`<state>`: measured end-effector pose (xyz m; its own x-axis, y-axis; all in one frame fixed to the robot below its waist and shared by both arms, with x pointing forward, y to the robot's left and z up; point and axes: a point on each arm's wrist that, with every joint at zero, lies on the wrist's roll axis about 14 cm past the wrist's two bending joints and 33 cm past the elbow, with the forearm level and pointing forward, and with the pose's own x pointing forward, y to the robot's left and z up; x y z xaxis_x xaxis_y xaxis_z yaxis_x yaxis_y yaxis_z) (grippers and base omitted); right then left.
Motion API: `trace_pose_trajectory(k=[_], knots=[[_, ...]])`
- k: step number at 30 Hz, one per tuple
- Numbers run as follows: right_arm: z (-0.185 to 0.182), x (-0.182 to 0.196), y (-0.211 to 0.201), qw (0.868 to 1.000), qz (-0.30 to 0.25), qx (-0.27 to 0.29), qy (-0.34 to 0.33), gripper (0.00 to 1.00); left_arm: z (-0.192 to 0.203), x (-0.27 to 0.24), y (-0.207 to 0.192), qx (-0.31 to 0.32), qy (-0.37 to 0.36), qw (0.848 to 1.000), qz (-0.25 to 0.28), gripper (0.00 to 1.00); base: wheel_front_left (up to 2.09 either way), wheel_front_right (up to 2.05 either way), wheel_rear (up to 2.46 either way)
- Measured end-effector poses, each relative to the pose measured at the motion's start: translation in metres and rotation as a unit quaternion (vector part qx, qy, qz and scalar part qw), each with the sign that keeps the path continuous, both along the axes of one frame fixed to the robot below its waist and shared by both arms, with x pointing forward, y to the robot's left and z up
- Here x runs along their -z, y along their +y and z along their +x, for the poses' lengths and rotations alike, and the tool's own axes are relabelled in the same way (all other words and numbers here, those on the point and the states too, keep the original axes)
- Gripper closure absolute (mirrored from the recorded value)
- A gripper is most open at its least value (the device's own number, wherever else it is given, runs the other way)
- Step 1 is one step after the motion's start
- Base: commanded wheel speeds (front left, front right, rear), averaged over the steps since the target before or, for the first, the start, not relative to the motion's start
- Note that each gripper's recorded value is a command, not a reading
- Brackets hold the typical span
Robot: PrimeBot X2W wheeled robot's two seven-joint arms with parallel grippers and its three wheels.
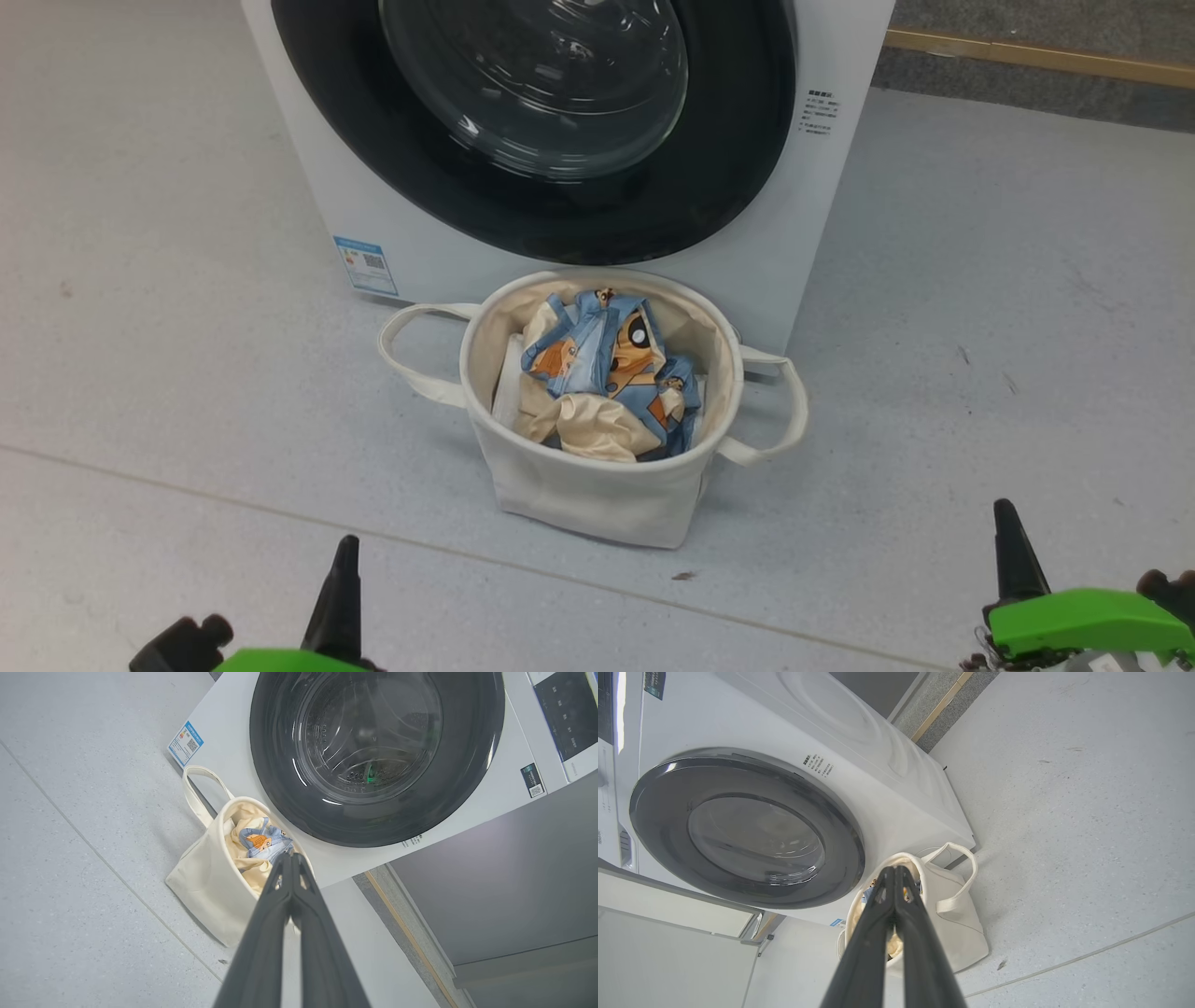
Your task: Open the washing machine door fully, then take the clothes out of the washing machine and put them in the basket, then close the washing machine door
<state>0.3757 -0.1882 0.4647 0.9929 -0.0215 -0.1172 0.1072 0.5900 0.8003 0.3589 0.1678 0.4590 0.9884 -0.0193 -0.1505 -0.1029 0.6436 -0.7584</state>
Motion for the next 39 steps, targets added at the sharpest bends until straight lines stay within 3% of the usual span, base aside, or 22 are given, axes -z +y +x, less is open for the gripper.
trace_pose_trajectory(k=[18, 39], knots=[[0.001, -0.003, -0.007, 0.995, 0.096, 0.015, -0.001, 1.0, 0.003, -0.001, 0.005, -0.014, 0.006, 0.994, -0.107, 1.0, 0.0, 0.0, 0.0], [-0.003, -0.005, -0.012, 0.978, 0.207, 0.03, -0.005, 1.0, 0.01, -0.009, 0.012, -0.029, -0.002, 0.973, -0.229, 1.0, 0.0, 0.0, 0.0]])
